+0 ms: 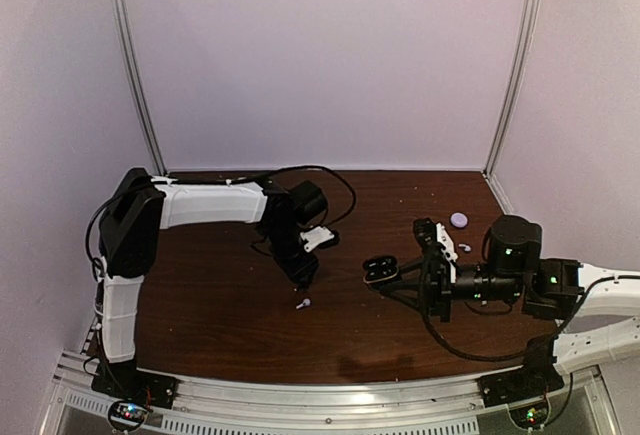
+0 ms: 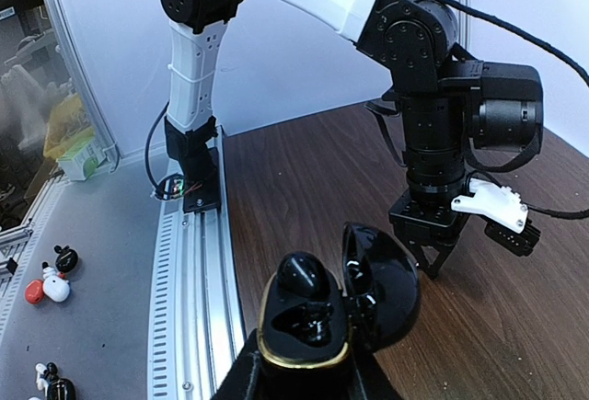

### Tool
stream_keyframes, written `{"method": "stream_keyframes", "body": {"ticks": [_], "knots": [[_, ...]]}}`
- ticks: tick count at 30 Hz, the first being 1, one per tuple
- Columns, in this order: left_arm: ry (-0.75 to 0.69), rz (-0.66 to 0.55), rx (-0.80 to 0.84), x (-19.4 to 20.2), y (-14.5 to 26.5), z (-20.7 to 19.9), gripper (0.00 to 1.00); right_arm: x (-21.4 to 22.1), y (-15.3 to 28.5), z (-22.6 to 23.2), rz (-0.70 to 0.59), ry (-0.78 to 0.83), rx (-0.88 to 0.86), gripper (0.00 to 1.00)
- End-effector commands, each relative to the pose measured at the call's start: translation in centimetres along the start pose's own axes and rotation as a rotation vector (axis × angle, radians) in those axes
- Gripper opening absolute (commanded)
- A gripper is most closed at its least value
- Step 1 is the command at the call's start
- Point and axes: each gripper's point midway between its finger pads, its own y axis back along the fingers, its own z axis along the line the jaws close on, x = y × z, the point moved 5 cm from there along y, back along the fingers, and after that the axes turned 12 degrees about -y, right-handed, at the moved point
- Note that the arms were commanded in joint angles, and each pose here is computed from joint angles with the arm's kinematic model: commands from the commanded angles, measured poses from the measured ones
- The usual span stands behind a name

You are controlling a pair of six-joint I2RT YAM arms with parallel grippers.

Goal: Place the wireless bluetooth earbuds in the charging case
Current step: Move the right earbud to the center of the board.

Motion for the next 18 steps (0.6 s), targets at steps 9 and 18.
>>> {"method": "stream_keyframes", "body": {"ticks": [9, 18], "knots": [[-0.044, 0.074, -0.033, -0.7, -1.9, -0.2, 0.33, -0.4, 0.2, -0.3, -0.034, 0.007, 0.018, 0.00], [-0.045, 0.108, -0.046, -0.1, -2.6, 0.0, 0.19, -0.3, 0.2, -0.3, -0.032, 0.006, 0.022, 0.00]]}}
